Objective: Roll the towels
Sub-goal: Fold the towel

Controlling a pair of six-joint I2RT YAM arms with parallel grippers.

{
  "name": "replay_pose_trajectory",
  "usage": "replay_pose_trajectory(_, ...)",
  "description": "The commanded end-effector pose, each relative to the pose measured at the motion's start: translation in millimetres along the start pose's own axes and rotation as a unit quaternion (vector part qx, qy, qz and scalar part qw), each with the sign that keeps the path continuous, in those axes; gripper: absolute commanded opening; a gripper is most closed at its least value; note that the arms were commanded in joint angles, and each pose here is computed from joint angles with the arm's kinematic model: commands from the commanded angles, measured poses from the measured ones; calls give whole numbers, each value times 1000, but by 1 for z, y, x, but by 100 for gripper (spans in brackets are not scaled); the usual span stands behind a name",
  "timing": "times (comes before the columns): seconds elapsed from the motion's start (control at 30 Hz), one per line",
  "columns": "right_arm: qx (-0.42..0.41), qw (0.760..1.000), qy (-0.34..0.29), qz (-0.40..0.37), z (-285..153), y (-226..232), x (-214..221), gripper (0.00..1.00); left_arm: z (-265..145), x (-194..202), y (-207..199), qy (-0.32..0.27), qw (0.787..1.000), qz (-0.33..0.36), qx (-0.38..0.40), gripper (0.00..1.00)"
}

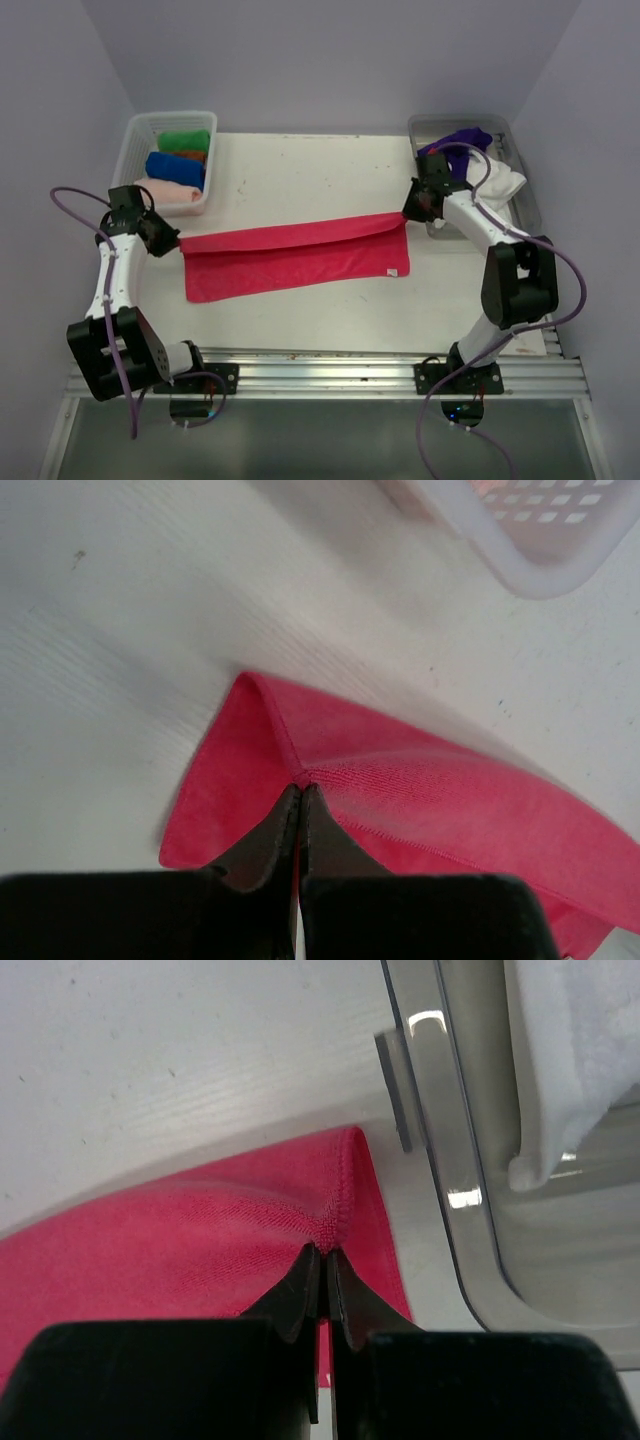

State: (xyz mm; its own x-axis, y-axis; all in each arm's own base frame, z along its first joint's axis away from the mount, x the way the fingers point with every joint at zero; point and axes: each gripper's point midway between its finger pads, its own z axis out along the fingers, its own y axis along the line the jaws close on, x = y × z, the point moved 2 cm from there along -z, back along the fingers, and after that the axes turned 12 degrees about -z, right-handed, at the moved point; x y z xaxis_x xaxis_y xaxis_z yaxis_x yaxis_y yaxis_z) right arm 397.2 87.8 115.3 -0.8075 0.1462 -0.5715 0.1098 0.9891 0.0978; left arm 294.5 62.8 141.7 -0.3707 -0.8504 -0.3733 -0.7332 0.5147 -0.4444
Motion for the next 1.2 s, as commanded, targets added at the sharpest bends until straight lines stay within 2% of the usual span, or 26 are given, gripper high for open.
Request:
replay_pose_trajectory(0.0, -21, 1000, -17, 3, -21, -2, 8, 0, -11, 11, 20, 8, 1000, -1, -26, 0)
replay_pose_trajectory(0.23, -22, 1000, 14, 11, -20, -13, 55, 0, -19, 29, 41, 14, 998, -23, -54, 0)
replay_pose_trajectory(0.43, -19, 999, 27, 10, -17, -18, 71, 0, -16, 46, 57, 29, 996, -36, -76, 0)
replay_pose_trajectory(0.7, -20, 999, 34, 12, -12, -18, 78, 0, -22, 50, 63, 21, 995, -46, -80, 0)
replay_pose_trajectory(0.73, -18, 999, 32, 12, -13, -18, 77, 0, -25, 45, 64, 4, 995, -47, -84, 0)
replay_pose_trajectory(0.93, -19, 1000, -3, 12, -35, -20, 63, 0, -38, 28, 56, -25, 996, -37, -82, 0)
replay_pose_trajectory(1.17, -40, 999, 12, 34, -32, -15, 82, 0, -27, 42, 72, -8, 994, -41, -103, 0)
